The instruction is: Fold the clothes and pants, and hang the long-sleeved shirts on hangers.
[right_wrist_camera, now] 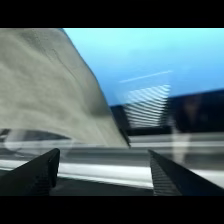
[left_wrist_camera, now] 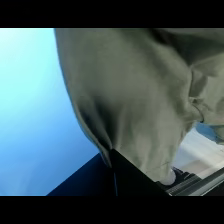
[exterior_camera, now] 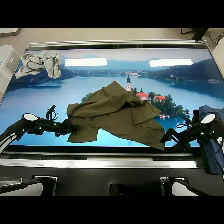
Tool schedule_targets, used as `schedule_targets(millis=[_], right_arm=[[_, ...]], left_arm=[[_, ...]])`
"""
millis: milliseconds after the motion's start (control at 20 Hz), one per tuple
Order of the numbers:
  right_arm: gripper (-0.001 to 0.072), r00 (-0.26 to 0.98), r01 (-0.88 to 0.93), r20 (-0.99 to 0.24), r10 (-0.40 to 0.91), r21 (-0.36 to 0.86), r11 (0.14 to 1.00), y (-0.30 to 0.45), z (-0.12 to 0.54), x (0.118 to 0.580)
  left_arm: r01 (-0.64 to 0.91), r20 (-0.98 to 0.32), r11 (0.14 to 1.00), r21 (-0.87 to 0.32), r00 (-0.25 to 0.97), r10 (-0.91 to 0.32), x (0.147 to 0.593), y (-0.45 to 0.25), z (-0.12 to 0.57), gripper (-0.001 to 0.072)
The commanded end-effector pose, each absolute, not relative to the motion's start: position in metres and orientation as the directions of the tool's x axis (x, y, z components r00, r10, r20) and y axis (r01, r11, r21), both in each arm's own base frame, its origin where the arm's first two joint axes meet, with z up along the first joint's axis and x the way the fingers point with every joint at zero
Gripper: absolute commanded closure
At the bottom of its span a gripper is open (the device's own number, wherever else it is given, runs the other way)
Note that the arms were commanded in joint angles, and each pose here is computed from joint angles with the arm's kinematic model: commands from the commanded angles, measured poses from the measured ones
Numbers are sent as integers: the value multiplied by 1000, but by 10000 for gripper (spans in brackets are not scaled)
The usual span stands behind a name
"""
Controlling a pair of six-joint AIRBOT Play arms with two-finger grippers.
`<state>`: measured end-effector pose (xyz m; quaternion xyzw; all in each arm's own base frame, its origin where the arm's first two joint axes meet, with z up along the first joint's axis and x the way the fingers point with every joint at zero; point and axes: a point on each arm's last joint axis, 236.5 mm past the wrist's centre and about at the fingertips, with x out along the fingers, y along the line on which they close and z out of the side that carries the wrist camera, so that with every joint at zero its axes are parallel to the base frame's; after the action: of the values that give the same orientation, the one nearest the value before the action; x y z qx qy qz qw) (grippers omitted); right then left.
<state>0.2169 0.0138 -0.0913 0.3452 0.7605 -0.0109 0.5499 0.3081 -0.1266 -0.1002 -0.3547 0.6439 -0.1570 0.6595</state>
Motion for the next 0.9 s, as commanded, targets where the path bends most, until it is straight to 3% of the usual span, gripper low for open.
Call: schedule_targets(millis=[0, 150, 200, 250, 300, 350, 500, 600, 750, 850], right_arm=[[55, -65, 590, -821, 567, 427, 685, 32, -106, 225], [94, 13, 634, -800, 600, 471, 614, 43, -110, 236], [142, 40, 644, -789, 613, 490, 588, 47, -109, 242], [302, 67, 643, -770, 634, 519, 563, 52, -104, 248], [634, 93, 629, -748, 658, 556, 543, 57, -97, 256], [674, 120, 609, -730, 672, 589, 531, 58, -87, 267], [675, 168, 434, -715, 678, 671, 601, 46, -24, 311], [675, 317, 161, -715, 623, 688, 707, 26, 66, 362], [675, 674, -133, -606, 422, 463, 876, -3, 253, 403], [675, 872, -192, -406, 274, 231, 954, -9, 382, 381]], left_arm=[[-221, -726, 694, -685, 129, -675, 308, -131, -91, 688], [-199, -722, 695, -691, 142, -677, 309, -131, -83, 687], [-182, -720, 697, -694, 144, -679, 309, -132, -80, 687], [-176, -719, 697, -695, 145, -680, 309, -132, -78, 688], [-169, -718, 698, -696, 152, -680, 309, -132, -75, 688], [-156, -716, 699, -698, 165, -678, 311, -132, -70, 688], [72, -678, 725, -685, 301, -671, 342, -130, -3, 690], [336, -583, 756, -562, 488, -650, 371, -127, 103, 691], [455, -228, 824, -338, 810, -541, 379, -101, 327, 691], [470, 74, 868, -162, 882, -465, 329, -89, 467, 690]])
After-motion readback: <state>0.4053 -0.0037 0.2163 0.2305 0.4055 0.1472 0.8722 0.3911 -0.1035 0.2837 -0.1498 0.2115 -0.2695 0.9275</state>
